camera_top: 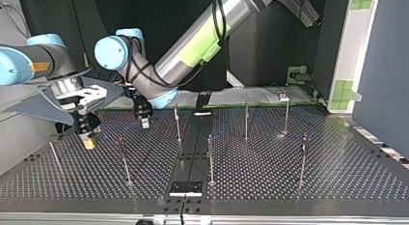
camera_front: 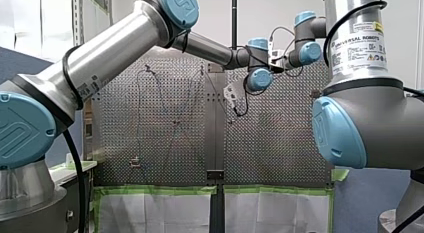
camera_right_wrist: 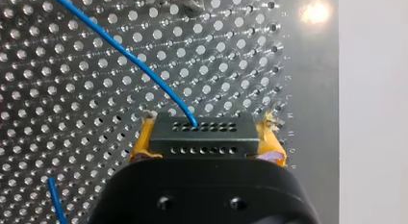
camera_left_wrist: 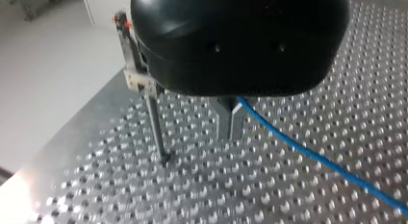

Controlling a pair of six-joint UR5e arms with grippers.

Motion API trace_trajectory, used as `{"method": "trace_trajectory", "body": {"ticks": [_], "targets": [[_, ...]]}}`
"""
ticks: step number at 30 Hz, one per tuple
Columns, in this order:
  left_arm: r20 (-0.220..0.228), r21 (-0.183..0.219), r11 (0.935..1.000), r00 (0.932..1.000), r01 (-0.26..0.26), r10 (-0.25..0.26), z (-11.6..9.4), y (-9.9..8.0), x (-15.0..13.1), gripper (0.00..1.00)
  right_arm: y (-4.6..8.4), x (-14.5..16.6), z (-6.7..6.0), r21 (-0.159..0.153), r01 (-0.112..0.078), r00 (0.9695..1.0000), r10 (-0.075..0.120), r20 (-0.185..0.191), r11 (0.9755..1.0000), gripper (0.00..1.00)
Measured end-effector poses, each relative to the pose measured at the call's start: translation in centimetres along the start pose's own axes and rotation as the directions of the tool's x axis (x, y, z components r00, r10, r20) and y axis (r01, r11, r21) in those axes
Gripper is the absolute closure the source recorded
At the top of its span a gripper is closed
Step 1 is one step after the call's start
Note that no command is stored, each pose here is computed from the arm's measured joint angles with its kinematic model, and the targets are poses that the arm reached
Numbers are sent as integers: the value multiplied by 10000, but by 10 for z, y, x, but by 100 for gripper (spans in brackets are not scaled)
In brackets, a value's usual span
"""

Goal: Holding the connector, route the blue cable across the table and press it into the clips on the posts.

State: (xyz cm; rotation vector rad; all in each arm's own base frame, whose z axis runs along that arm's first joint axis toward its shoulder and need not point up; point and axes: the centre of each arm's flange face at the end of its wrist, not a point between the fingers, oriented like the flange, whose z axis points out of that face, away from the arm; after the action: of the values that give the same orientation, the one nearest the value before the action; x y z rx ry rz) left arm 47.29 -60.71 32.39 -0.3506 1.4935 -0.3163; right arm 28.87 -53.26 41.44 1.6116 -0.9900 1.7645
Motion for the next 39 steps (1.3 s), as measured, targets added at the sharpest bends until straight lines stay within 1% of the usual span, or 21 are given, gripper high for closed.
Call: {"method": "trace_trajectory", "body": {"ticks": [4, 9, 17, 24, 29, 33, 39], "targets": [[-37, 434, 9991, 10000, -6, 8, -5, -9, 2, 100, -3, 3, -1, 33, 29, 10000, -29, -30, 10000, 100], [-17, 612, 9981, 10000, 71, -70, -10, -15, -3, 100, -6, 5, -2, 77, 66, 10000, -65, -73, 9999, 100], [242, 607, 9975, 9990, 353, -368, -3, -15, -19, 100, -7, 6, -2, 136, 108, 9999, -106, -115, 9998, 100], [486, 628, 9967, 9973, 513, -544, 6, -14, -23, 100, -10, 8, -1, 363, 111, 9998, -105, -142, 9993, 100], [782, 667, 9954, 9942, 686, -738, 14, -15, -27, 100, -9, 11, 0, 434, 113, 9998, -105, -189, 9990, 100], [1020, 670, 9951, 9916, 727, -793, 21, -14, -29, 100, -8, 11, 0, 484, 128, 9996, -117, -240, 9987, 100], [1438, 642, 9947, 9857, 798, -884, 35, -10, -35, 100, -6, 12, 2, 554, 182, 9992, -162, -360, 9983, 100]]}}
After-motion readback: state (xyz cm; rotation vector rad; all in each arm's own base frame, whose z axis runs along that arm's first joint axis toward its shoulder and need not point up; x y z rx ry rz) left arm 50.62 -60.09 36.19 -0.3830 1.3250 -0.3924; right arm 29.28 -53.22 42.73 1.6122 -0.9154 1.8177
